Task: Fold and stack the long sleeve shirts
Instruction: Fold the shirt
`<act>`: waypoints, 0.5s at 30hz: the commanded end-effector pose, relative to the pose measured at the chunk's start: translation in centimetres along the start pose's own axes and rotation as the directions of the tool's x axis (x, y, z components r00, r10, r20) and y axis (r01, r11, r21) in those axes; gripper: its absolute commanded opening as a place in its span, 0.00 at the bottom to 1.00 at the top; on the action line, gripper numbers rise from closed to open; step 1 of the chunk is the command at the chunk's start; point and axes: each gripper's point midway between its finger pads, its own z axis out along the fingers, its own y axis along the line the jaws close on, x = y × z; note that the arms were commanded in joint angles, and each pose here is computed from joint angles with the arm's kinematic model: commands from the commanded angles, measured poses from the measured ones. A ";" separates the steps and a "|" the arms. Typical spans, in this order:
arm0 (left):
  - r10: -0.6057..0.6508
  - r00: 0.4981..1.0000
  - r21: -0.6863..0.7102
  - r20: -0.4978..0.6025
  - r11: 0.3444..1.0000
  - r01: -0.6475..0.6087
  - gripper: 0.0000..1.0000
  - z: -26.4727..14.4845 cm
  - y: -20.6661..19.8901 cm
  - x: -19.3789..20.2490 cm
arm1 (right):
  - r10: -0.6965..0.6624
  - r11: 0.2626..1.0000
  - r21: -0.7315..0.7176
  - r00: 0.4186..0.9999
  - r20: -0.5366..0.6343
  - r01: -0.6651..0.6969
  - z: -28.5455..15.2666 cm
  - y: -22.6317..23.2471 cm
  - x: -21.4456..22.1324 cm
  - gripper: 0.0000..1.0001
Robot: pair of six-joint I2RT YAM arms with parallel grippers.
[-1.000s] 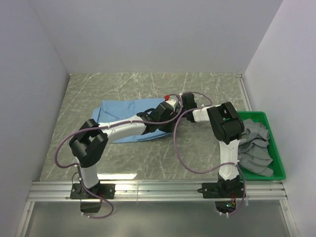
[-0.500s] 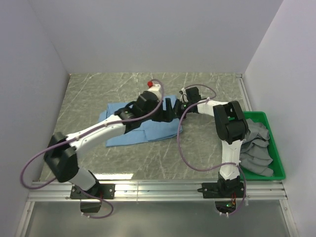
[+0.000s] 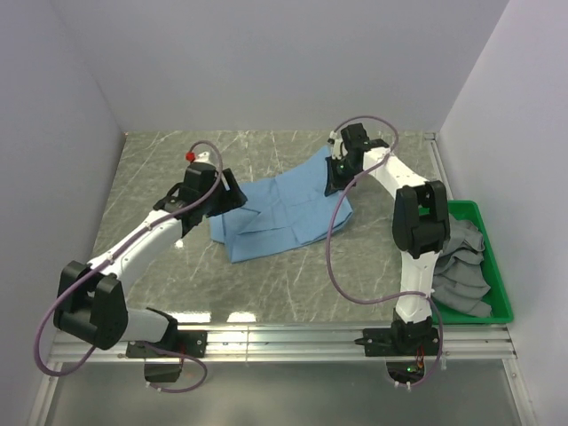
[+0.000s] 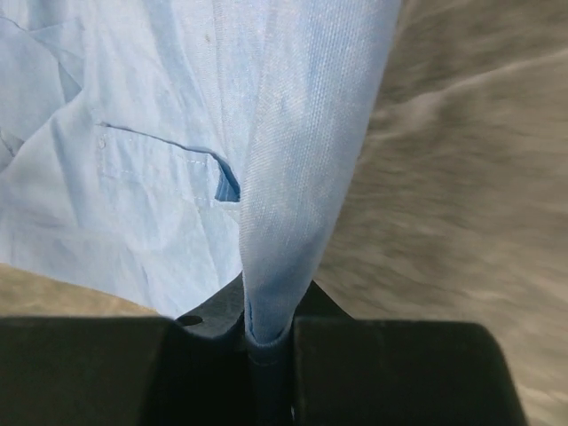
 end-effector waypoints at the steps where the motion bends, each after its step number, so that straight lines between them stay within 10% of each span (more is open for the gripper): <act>1: -0.084 0.996 0.010 0.021 0.996 0.083 0.74 -1.1 1.4 -1.0 | -0.138 0.980 0.141 0.990 -0.009 0.138 -4.0 -1.0 -1.0 0.00; 15: -0.341 0.919 -0.068 -0.200 0.940 0.334 0.61 4.4 5.1 5.5 | -0.301 0.765 0.576 0.951 -0.075 0.288 -8.7 -2.1 -3.7 0.00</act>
